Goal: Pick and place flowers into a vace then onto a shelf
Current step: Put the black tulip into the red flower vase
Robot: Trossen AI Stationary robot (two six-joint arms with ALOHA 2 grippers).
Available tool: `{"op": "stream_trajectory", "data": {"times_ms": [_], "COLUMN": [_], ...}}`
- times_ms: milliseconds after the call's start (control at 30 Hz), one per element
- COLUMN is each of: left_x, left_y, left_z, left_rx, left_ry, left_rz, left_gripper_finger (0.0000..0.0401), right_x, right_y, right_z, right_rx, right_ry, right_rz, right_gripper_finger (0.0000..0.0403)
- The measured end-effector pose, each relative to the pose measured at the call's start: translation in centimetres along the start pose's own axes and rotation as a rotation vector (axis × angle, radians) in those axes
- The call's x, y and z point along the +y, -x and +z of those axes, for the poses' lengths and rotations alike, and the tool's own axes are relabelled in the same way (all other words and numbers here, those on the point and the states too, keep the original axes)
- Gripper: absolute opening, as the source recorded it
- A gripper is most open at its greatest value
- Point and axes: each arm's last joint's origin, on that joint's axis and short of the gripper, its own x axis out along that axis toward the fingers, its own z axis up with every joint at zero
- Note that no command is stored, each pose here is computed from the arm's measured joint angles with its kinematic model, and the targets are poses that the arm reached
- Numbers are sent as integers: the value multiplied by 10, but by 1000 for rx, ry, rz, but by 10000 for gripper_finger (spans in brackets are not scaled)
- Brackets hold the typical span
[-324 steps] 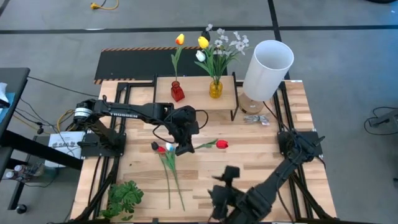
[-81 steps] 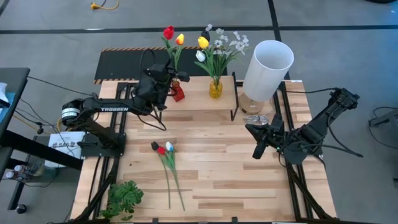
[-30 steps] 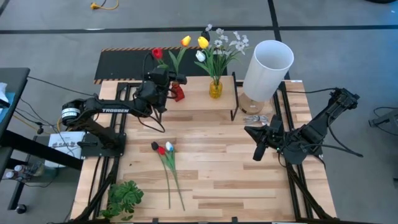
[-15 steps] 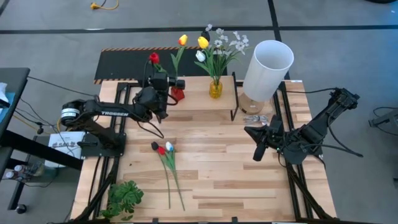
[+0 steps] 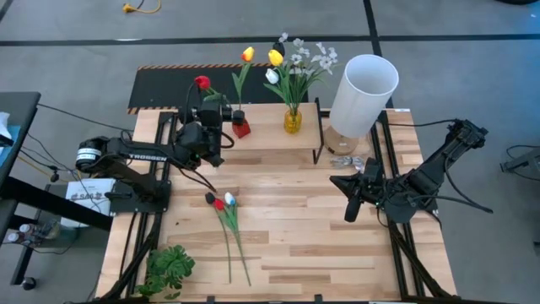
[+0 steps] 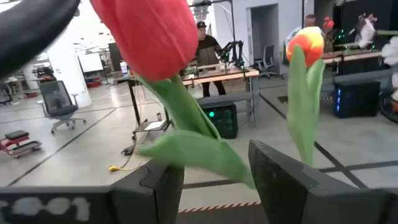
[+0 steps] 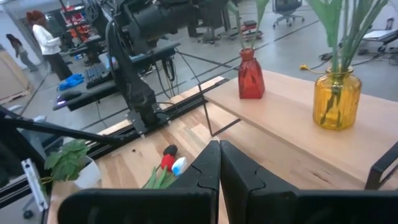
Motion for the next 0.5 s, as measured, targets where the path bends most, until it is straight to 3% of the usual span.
{"op": "stream_trajectory", "data": {"times_ms": [333,500], "left_x": [-1,0], "left_y": [27,53], "left_z": [0,4], "left_rx": [53,46], "left_ry": [-51,-61], "left_rz": [-4,-94], "left_gripper_finger": [170,170], "right_x": [2,2], "right_y": [1,1], "right_z": [-1,-1], "right_rx": [26,26], "right_ry": [-28,-28], "right_rz": [39,39], "right_gripper_finger": [0,0]}}
